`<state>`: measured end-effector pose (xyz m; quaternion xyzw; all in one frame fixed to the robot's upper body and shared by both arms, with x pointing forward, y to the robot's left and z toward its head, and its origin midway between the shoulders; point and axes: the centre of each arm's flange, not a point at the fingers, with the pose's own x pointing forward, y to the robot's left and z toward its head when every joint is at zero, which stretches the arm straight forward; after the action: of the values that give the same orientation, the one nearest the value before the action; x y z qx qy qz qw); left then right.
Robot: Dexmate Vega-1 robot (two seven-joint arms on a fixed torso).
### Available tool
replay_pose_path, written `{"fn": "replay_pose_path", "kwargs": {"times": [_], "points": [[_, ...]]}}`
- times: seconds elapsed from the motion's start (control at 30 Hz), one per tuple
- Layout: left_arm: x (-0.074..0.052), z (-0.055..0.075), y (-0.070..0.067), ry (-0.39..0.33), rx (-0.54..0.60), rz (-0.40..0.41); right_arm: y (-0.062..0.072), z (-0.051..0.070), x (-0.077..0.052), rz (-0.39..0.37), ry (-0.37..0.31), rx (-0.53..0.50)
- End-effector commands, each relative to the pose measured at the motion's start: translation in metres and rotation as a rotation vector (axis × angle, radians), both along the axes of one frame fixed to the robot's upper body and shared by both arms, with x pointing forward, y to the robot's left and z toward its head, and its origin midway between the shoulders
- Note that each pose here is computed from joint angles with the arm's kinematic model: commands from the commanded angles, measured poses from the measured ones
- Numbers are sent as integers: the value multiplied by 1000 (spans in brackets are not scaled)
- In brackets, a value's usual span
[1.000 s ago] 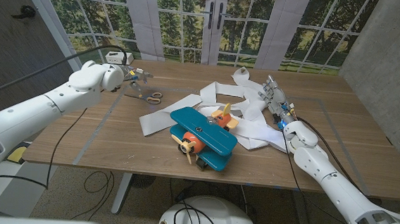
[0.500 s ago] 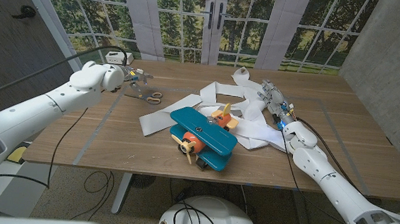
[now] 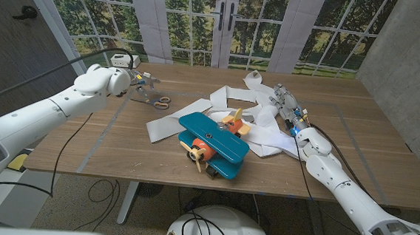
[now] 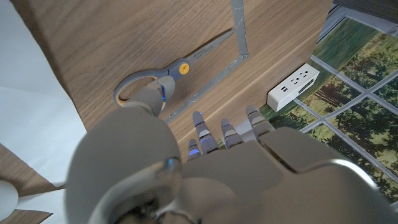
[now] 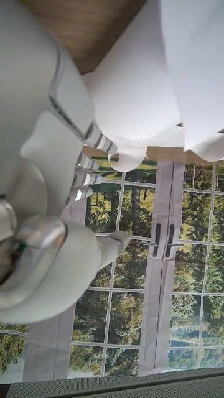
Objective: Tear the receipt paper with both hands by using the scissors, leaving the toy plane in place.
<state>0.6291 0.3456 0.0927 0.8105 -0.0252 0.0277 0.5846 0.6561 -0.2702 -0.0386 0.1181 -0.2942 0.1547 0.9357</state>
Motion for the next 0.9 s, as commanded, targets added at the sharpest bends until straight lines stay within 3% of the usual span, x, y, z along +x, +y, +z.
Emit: {"fn": "replay_pose_path", "kwargs": {"times": [0.03, 0.37, 0.9], "points": [[10, -2, 0, -1, 18, 17, 1, -1, 3, 27, 3, 41], [16, -4, -4, -18, 50, 48, 1, -3, 3, 30, 2, 54], [16, -9, -16, -2, 118, 6, -1, -7, 2, 27, 10, 81]]}}
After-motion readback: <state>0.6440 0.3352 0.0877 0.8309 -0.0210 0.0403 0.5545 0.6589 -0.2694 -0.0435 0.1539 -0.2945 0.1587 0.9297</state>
